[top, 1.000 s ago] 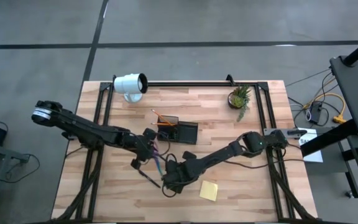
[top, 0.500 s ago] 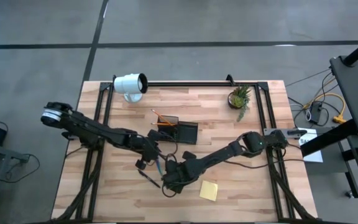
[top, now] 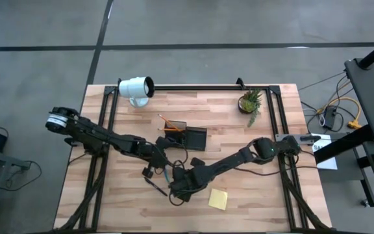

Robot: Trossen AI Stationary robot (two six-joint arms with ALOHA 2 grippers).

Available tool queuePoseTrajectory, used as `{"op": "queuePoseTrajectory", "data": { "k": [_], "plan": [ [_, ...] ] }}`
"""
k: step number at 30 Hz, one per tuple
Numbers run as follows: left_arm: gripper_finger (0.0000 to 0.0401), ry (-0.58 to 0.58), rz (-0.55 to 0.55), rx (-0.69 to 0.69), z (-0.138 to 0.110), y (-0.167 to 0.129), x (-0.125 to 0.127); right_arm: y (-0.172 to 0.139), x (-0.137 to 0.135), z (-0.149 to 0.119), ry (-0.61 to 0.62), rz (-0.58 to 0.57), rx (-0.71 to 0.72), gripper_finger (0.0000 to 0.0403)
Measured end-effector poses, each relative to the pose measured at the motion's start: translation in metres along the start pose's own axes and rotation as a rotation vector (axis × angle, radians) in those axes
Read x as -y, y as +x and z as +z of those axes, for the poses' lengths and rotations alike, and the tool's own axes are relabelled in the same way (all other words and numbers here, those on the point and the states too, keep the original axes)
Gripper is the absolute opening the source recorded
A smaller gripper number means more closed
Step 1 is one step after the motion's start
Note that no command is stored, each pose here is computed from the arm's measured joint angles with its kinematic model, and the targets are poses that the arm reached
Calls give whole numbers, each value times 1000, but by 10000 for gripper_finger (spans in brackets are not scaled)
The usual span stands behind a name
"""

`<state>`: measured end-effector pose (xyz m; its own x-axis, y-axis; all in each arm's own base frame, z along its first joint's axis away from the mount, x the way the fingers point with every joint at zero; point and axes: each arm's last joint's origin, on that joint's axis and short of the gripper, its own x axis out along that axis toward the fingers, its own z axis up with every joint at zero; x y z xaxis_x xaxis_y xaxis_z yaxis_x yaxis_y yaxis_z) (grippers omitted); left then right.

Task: Pick and place office supplies into organizer
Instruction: Put the right black pen into the black desk organizer

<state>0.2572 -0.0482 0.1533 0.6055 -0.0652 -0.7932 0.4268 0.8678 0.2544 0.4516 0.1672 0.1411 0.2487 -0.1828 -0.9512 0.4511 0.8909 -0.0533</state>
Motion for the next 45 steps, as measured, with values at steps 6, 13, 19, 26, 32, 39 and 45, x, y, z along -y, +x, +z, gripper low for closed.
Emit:
{"op": "queuePoseTrajectory", "data": {
  "k": [6,13,19,26,32,39,45],
  "plan": [
    [16,44,30,-33,-2,1,-1,-4,-2,1,-4,8,9,8],
    [12,103,109,-106,7,-19,-8,-27,-9,-4,-26,-63,39,8],
    [12,135,190,-163,26,-66,-21,-64,-10,-15,12,-242,113,8],
    [12,294,422,-337,47,-125,-45,-85,-10,-25,52,-347,187,8],
    [12,333,478,-566,45,-134,-78,-88,-7,-25,56,-385,229,8],
    [12,468,406,-755,41,-111,-99,-89,-6,-25,43,-419,274,8],
    [12,539,354,-795,50,-90,-103,-89,-5,-25,36,-429,272,8]
  ]
}}
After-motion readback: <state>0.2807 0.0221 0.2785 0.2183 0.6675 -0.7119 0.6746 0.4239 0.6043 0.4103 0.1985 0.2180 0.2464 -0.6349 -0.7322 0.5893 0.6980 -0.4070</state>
